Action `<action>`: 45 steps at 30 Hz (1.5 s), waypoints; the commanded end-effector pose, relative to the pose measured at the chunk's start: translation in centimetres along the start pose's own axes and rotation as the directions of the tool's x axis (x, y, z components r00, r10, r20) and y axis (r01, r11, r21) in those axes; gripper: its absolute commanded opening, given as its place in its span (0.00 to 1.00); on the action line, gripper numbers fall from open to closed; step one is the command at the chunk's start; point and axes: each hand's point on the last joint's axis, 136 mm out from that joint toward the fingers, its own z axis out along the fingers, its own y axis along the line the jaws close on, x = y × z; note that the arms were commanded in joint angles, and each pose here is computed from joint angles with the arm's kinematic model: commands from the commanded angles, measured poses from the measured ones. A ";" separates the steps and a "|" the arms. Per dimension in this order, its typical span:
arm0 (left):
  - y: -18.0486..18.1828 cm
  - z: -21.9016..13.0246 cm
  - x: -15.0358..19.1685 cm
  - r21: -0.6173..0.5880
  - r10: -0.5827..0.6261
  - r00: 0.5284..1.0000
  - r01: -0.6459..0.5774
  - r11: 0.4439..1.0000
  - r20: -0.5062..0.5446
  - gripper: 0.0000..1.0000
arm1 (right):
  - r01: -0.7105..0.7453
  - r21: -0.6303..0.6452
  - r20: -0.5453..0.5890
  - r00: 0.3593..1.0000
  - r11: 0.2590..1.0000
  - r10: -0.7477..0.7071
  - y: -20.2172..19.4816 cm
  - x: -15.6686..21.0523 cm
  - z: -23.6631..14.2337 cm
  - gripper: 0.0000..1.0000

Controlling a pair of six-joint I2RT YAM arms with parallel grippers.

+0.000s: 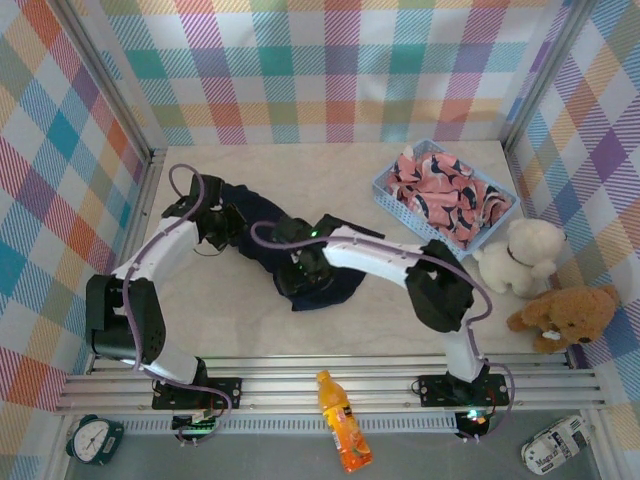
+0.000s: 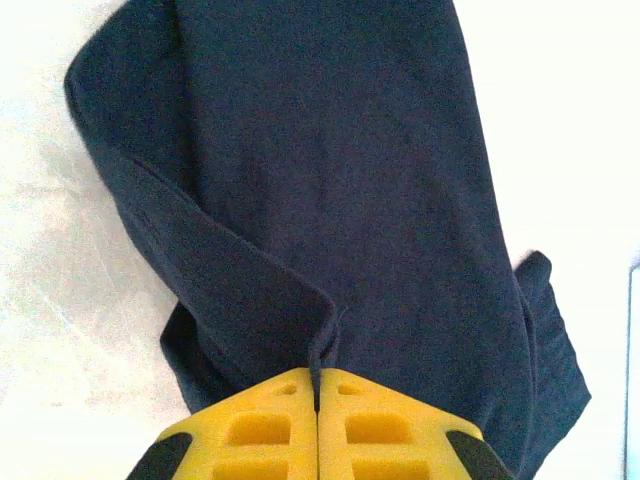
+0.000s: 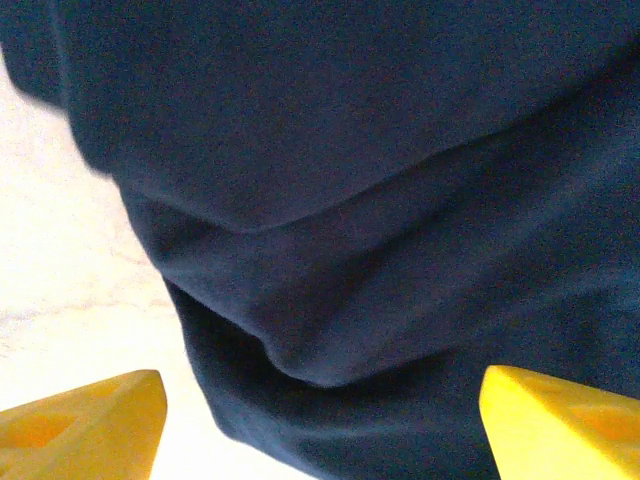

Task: Fold and stack the mixed laundry pile

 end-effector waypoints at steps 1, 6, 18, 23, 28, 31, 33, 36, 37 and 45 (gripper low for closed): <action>1.9 0.6 -3.0 -0.030 -0.035 0.999 0.036 0.999 0.031 0.00 | 0.128 0.009 -0.011 0.992 0.992 -0.128 1.1 1.7 1.3 0.80; 2.3 1.3 -4.7 -0.027 -0.027 0.999 0.026 0.999 -0.022 0.00 | 0.128 0.029 -0.052 0.991 0.991 -0.127 1.0 3.2 3.5 0.64; -0.5 -3.2 -7.7 0.049 0.028 0.997 -0.031 0.998 0.075 0.00 | -0.215 0.064 0.245 0.950 0.975 0.193 -7.5 -1.3 -13.5 0.00; -5.0 -12.3 -12.8 0.162 0.046 0.957 -0.096 0.982 0.286 0.00 | -0.320 -0.117 0.509 0.793 0.940 0.333 -13.7 -5.0 -26.1 0.00; -9.8 -23.1 -16.3 0.307 0.010 0.871 -0.183 0.934 0.490 0.00 | -0.280 -0.188 0.700 0.634 0.941 0.328 -15.5 -7.2 -36.7 0.00; -11.9 -28.9 -16.8 0.350 -0.002 0.811 -0.250 0.903 0.585 0.00 | -0.214 -0.219 0.758 0.577 0.952 0.304 -14.7 -7.3 -41.2 0.00; -12.9 -32.5 -16.4 0.376 -0.011 0.776 -0.293 0.879 0.631 0.00 | -0.170 -0.238 0.775 0.560 0.956 0.292 -13.9 -6.9 -43.4 0.00; -13.6 -37.4 -15.6 0.390 -0.032 0.710 -0.348 0.853 0.703 0.00 | -0.124 -0.252 0.782 0.558 0.960 0.278 -13.1 -5.6 -44.9 0.00; -13.6 -38.1 -15.4 0.390 -0.040 0.697 -0.353 0.851 0.716 0.00 | -0.135 -0.244 0.777 0.565 0.960 0.277 -13.3 -5.3 -44.5 0.00; -8.3 -27.6 -17.7 0.219 -0.017 0.788 -0.150 0.964 0.615 0.00 | -0.641 -0.021 0.492 0.661 0.767 0.566 -23.9 -1.4 -28.3 0.00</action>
